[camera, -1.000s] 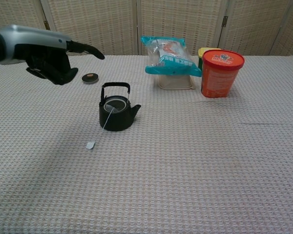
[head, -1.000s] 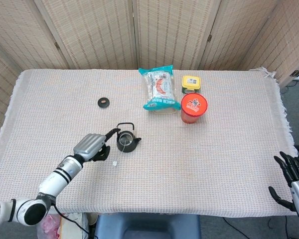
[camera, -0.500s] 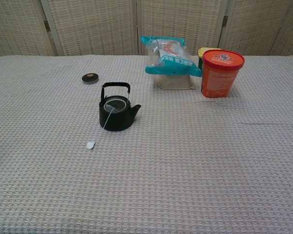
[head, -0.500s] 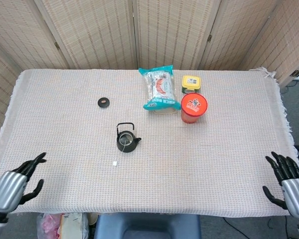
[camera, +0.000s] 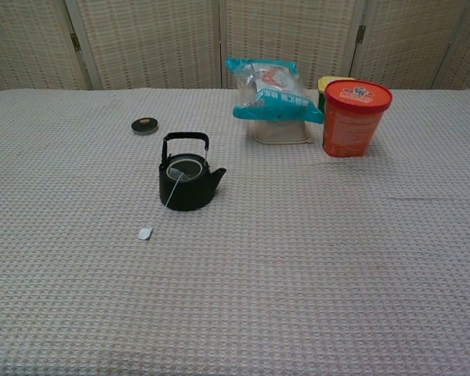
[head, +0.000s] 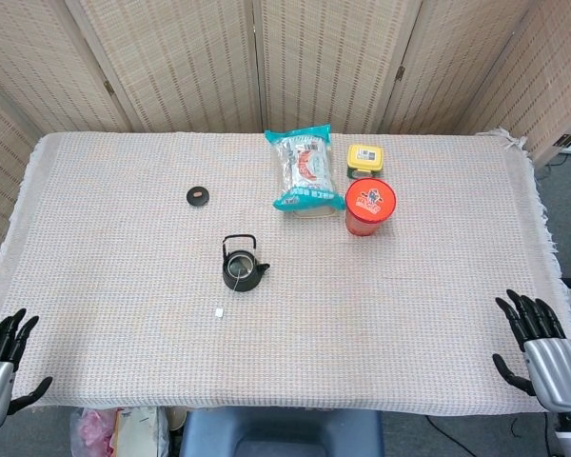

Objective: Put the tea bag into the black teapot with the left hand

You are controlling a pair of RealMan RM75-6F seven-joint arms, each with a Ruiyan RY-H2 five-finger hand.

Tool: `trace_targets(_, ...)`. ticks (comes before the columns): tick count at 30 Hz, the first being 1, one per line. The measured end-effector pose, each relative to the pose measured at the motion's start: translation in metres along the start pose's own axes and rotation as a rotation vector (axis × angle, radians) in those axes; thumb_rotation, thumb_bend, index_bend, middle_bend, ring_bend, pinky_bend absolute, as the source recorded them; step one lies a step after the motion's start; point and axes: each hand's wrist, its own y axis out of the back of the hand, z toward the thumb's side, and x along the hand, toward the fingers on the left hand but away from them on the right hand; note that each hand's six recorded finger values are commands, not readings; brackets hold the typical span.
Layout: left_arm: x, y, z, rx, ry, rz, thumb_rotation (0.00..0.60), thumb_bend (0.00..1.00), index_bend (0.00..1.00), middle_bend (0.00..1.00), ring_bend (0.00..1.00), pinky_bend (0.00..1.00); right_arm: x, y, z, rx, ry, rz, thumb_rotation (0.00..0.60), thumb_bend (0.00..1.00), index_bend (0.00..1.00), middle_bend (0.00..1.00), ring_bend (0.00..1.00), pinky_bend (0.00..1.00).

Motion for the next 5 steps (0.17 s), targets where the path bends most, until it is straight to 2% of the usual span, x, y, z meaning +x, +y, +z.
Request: trace_targets(5,-0.0018,0.0025,-0.0009,0.008,0.008,0.014,0.6,0.21,0.0,0.0,0.0,0.34,-0.0006,-0.0013,-0.0004,0.005,-0.005,0.002,0.6,0.27,0.0,0.0,0.0,0.0)
